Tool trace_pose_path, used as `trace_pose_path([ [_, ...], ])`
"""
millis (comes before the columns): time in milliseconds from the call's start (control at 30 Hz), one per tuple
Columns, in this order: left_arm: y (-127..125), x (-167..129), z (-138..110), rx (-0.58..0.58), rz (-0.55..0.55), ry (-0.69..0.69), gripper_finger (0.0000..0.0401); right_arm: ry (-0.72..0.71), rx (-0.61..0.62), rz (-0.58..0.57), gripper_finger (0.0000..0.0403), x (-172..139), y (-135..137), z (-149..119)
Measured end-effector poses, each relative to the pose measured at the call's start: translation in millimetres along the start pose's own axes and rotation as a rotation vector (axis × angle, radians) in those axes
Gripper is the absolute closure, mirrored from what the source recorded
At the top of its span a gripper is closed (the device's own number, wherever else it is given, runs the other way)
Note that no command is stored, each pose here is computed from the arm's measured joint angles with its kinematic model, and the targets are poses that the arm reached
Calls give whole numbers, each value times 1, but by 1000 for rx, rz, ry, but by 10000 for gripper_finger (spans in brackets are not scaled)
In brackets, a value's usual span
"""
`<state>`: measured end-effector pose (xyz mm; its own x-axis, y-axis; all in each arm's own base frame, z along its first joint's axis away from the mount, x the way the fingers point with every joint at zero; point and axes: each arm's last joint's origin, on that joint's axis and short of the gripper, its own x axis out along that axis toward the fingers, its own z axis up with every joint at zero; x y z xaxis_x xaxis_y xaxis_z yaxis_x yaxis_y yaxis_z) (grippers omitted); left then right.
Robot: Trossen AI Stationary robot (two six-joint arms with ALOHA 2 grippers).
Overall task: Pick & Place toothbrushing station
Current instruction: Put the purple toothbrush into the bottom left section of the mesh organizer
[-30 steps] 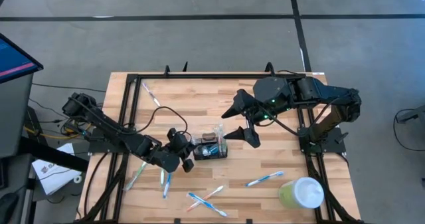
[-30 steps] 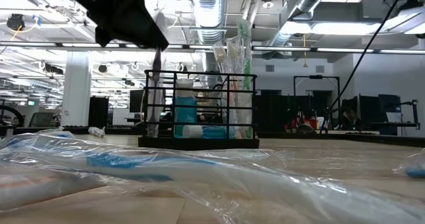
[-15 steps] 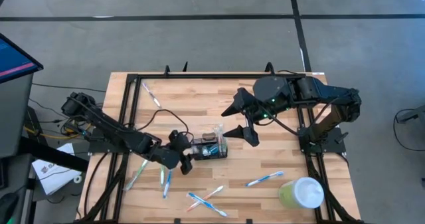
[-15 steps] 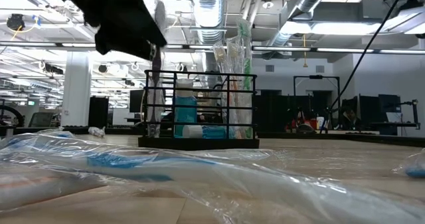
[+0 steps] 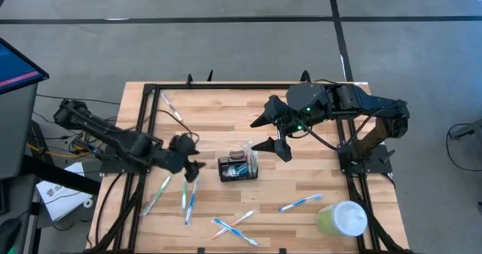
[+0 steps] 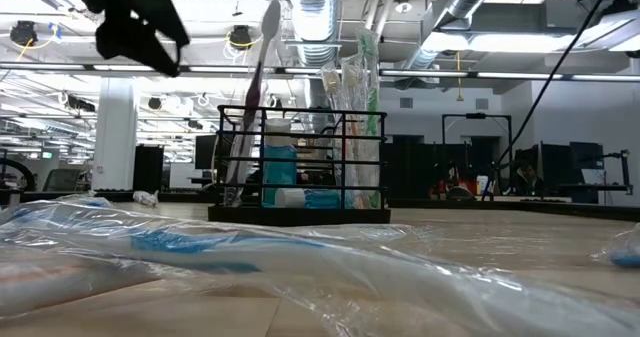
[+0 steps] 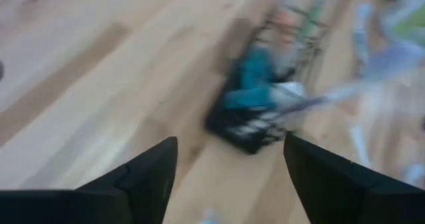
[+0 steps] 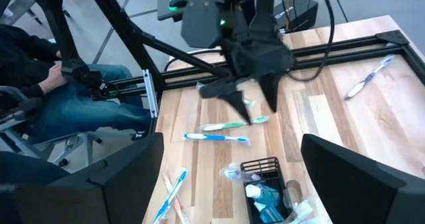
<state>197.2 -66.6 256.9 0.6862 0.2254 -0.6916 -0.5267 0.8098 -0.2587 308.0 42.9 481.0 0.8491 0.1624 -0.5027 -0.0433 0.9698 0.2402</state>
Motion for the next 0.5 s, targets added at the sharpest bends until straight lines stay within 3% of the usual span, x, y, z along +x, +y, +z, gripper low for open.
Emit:
trace_pose_path([
  [233, 38, 5, 19, -213, 142, 74, 162, -6, 11, -18, 56, -1, -7, 2],
  [400, 64, 12, 31, -285, 199, 153, 172, -10, 19, -31, 56, -1, -11, 3],
  [500, 85, 14, 34, -420, 271, 237, 181, -7, 37, -39, 56, -1, -14, 3],
])
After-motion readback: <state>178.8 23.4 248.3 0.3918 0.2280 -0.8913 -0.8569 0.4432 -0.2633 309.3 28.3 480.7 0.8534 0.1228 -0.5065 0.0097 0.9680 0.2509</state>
